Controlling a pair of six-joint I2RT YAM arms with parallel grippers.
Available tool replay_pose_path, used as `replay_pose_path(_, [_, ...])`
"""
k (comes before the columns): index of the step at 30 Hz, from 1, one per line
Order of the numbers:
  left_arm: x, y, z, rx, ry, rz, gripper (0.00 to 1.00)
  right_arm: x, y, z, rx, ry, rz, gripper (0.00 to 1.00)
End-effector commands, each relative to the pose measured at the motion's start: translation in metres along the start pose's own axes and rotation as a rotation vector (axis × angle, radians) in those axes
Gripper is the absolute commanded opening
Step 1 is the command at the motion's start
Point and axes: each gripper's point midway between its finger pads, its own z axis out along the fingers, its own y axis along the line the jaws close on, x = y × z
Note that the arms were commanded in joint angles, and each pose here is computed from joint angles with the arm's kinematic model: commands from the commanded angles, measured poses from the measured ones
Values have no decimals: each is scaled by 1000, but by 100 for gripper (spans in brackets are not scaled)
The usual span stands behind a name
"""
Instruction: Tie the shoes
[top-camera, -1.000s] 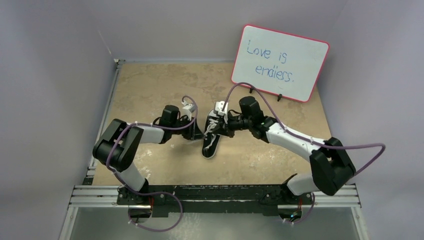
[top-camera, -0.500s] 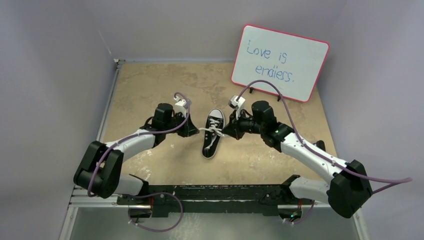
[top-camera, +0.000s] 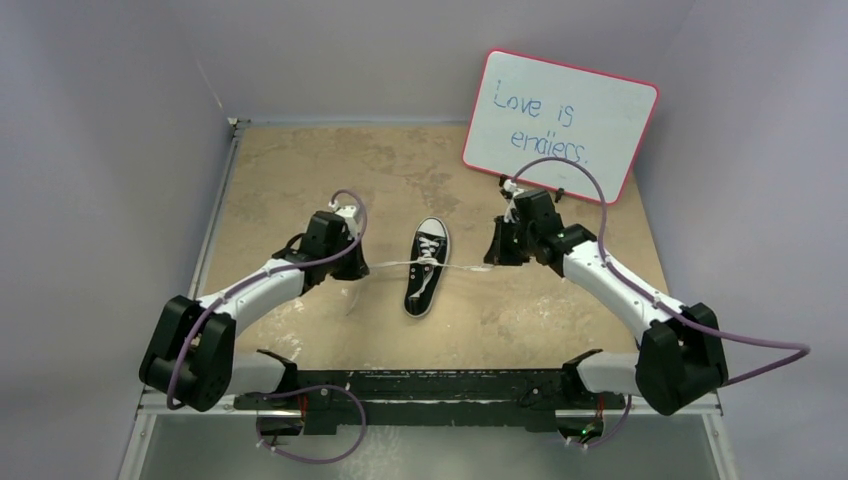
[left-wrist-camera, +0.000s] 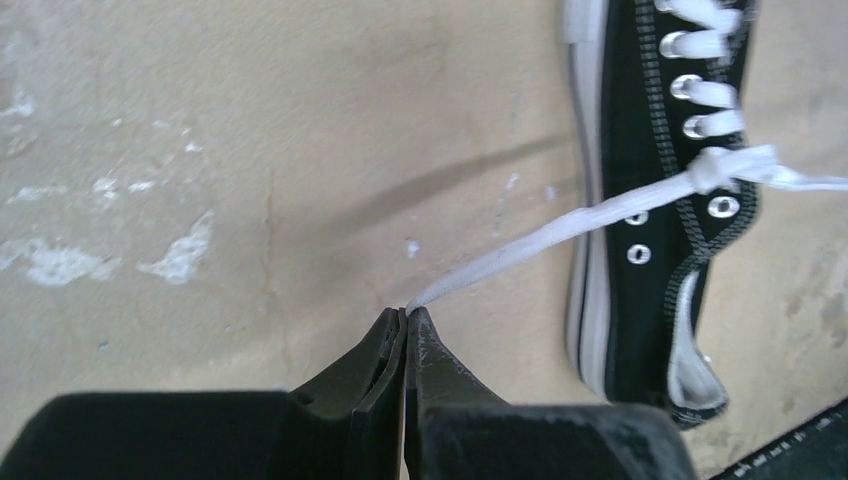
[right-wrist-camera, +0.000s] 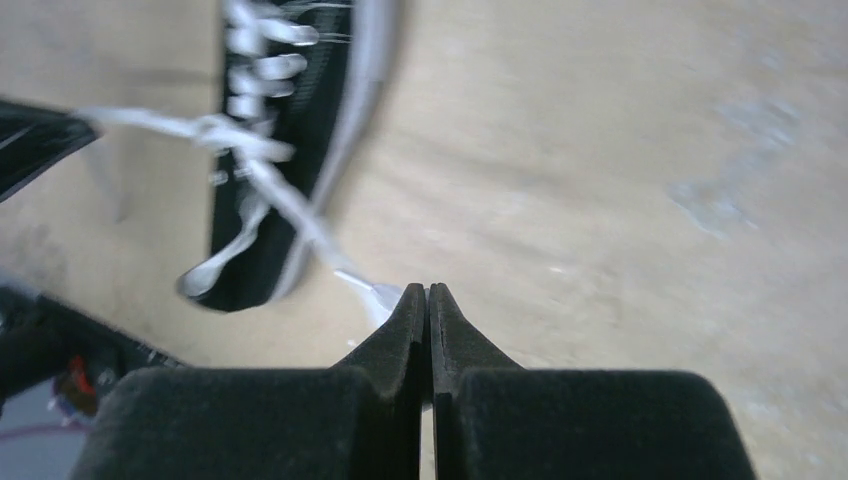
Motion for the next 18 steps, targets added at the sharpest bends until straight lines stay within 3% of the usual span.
replay_pose_path(1, [-2,32,-1,-181,7,-51,0,29,-60,-1,299,84,152,0])
replay_pose_path(8, [5,74,-3,-387,25,-141,0,53,-99,16,486,196,179,0])
replay_pose_path(18, [22,93,-4,-492,64,-221,0,55,-152,13,749,166,230,0])
